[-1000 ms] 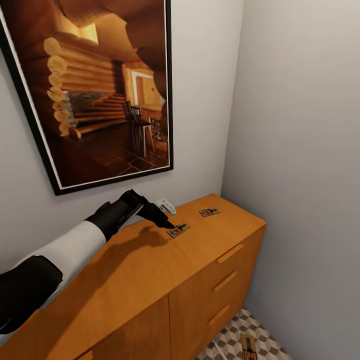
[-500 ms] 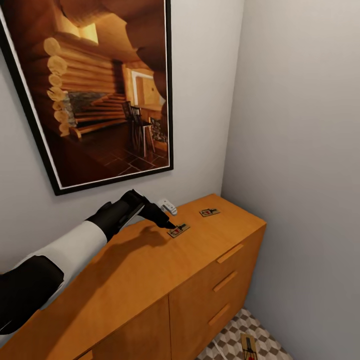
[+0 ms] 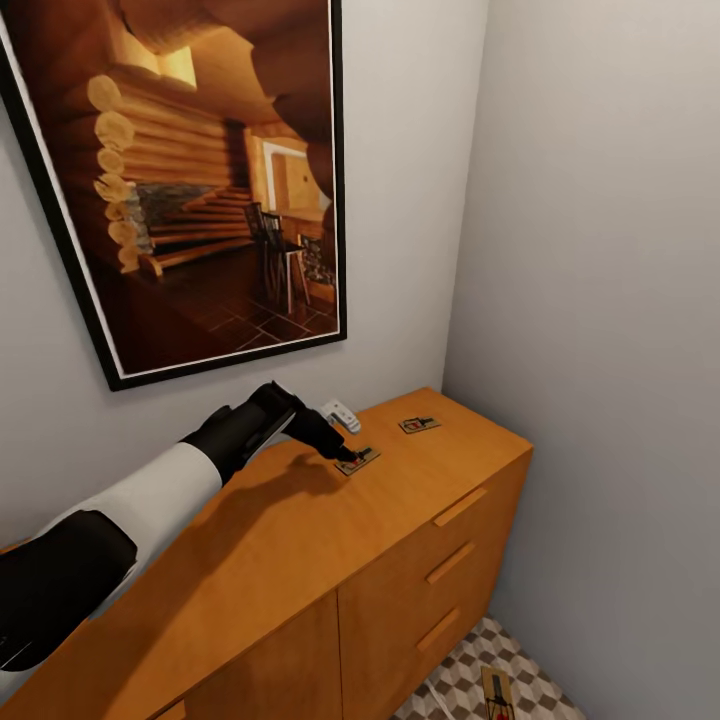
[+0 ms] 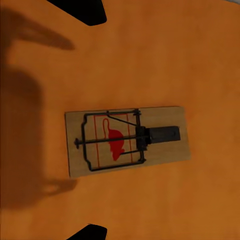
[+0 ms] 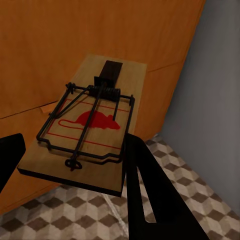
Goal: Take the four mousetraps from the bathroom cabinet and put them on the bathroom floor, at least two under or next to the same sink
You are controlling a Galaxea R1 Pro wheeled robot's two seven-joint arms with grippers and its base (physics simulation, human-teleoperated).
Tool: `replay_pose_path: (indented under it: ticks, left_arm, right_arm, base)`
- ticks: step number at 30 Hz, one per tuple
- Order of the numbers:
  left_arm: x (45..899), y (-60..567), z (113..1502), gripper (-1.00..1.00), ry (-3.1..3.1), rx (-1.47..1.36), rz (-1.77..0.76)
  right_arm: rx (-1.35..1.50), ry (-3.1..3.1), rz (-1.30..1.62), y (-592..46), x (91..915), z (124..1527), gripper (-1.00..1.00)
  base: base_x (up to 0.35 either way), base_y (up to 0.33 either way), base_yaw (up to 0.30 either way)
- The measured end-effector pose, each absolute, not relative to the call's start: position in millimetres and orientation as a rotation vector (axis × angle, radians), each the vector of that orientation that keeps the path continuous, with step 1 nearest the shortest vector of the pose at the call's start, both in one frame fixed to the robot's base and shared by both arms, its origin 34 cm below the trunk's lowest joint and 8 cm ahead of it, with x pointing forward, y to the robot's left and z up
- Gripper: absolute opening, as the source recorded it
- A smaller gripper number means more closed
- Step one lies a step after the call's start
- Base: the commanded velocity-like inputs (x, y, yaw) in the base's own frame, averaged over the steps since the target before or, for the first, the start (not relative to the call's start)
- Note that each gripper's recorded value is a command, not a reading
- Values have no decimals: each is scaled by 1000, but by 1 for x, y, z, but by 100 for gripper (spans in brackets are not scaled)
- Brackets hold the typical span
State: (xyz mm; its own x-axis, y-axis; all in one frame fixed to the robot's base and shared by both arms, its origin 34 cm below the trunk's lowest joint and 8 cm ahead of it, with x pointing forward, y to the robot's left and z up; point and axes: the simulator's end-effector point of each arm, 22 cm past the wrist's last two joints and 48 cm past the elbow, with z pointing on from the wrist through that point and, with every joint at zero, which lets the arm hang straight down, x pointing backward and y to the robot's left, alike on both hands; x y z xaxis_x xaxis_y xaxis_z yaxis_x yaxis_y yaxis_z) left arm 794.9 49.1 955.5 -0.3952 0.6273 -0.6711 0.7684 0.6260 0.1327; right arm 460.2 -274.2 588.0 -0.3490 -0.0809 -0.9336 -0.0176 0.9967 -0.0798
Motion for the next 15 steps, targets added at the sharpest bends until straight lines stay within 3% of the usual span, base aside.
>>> replay_pose_path:
  ticks: [15]
  left_arm:
    - [793, 52, 942, 100, 2184, 1078, -262]
  right_arm:
    - [-69, 1927, -66, -274, 460, 588, -100]
  base:
    - [0, 0, 0]
